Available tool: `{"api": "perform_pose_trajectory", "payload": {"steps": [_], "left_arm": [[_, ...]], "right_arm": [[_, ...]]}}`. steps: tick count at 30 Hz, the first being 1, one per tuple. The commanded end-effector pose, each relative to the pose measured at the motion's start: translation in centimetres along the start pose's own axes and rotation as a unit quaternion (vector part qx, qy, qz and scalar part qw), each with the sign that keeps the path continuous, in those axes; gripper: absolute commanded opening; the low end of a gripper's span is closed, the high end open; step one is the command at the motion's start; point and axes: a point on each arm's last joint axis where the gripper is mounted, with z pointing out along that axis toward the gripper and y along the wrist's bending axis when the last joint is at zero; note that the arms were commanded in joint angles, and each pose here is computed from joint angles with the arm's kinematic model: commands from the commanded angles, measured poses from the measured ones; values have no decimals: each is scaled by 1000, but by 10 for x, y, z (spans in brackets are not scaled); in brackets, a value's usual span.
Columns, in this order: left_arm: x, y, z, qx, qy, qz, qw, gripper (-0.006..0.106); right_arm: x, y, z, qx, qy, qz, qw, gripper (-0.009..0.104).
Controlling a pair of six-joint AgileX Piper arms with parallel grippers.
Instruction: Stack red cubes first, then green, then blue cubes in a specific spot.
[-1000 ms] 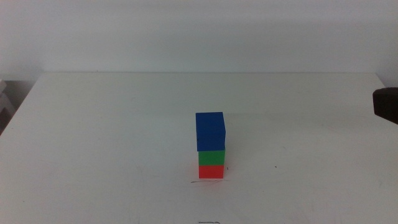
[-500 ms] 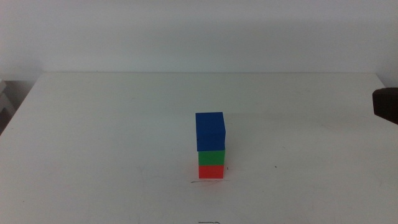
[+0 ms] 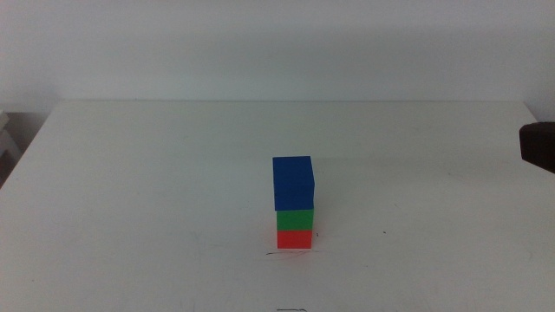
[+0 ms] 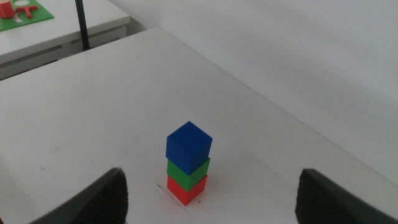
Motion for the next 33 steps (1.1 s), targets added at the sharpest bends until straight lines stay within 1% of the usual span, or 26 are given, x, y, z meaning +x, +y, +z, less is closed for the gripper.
{"api": "perform_pose_trajectory", "payload": {"steps": [1, 5, 7, 11, 13, 16, 19, 21, 24, 29, 33], "left_arm": [[-10, 0, -7, 2, -46, -2, 999, 91], [-10, -1, 3, 2, -36, -2, 999, 91], [-11, -1, 8, 2, -31, -1, 1000, 91], [-11, -1, 7, 1, -31, 0, 1000, 91], [-10, 0, -3, 1, -45, 0, 999, 91], [-2, -1, -19, 2, -76, -2, 997, 91], [13, -1, -28, 2, -111, -1, 994, 91], [27, -2, -34, 1, -140, -1, 990, 91], [51, -3, -44, 0, -190, -1, 982, 91], [96, -5, -61, -1, -267, -1, 964, 91], [130, -6, -73, -2, -300, -1, 954, 91]], "right_arm": [[-12, -3, -5, 11, -47, -8, 999, 78], [-9, -2, -2, 12, -42, -9, 999, 78], [-7, -4, 0, 24, -38, -21, 999, 78], [-5, -16, 3, 84, -35, -65, 994, 78], [-3, -22, 4, 111, -35, -61, 991, 78], [4, -30, 6, 137, -27, -27, 990, 78], [17, -37, 9, 157, -11, 11, 987, 78], [29, -39, 6, 177, -5, 26, 984, 78], [47, -37, -7, 213, -22, 23, 976, 78], [78, -25, -33, 269, -76, 13, 960, 78], [102, -14, -46, 304, -101, 6, 947, 78]]}}
